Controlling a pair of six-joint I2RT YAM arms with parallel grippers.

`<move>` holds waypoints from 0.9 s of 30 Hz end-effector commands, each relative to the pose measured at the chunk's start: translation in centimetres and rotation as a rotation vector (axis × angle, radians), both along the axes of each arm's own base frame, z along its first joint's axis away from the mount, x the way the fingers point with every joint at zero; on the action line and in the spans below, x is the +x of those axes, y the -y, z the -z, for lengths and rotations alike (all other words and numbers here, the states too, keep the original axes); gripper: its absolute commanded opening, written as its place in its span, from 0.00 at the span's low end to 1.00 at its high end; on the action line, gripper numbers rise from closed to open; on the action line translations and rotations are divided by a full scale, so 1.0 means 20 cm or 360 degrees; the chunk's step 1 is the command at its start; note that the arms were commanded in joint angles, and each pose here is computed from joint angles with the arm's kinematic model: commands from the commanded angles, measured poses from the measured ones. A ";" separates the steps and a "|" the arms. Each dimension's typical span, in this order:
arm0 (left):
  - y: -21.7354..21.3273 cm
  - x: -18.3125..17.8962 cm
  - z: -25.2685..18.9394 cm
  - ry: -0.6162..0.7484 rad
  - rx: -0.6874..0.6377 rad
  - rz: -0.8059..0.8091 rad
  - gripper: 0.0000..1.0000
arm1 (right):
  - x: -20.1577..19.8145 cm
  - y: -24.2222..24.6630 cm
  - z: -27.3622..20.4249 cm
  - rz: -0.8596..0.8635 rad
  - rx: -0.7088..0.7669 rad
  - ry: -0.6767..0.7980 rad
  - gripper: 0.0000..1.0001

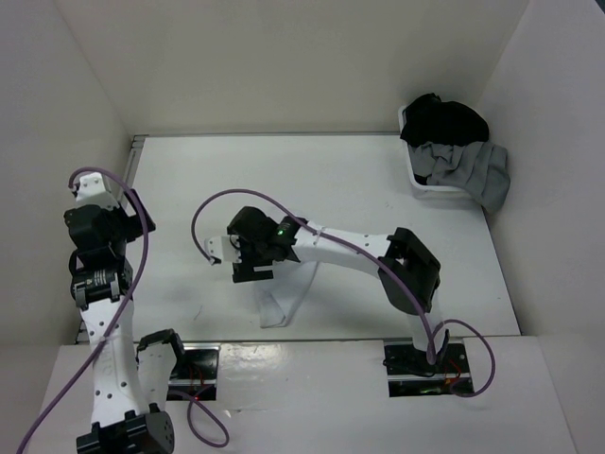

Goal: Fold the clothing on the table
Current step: Flatten the skirt out

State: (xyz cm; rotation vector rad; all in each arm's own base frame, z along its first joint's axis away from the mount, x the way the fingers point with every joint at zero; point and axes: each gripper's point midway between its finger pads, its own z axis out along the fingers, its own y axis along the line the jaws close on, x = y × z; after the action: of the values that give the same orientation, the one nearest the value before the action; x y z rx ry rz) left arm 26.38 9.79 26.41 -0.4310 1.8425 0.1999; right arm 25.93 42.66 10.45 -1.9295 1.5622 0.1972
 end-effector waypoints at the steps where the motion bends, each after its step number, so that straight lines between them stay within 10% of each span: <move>1: 0.01 0.00 -0.05 0.0074 0.0020 0.0014 1.00 | -0.06 -0.04 -0.05 -0.0135 -0.0013 -0.0023 0.94; 27: 0.08 0.00 -0.05 0.0104 0.0024 0.0144 1.00 | -0.08 -0.05 0.13 -0.0258 -0.0152 -0.0074 0.80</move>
State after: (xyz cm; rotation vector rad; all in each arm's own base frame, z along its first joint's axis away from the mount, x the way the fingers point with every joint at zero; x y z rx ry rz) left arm 26.31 8.40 26.73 -0.3680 1.8265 0.1378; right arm 24.27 42.23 6.03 -2.1641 1.5120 0.2121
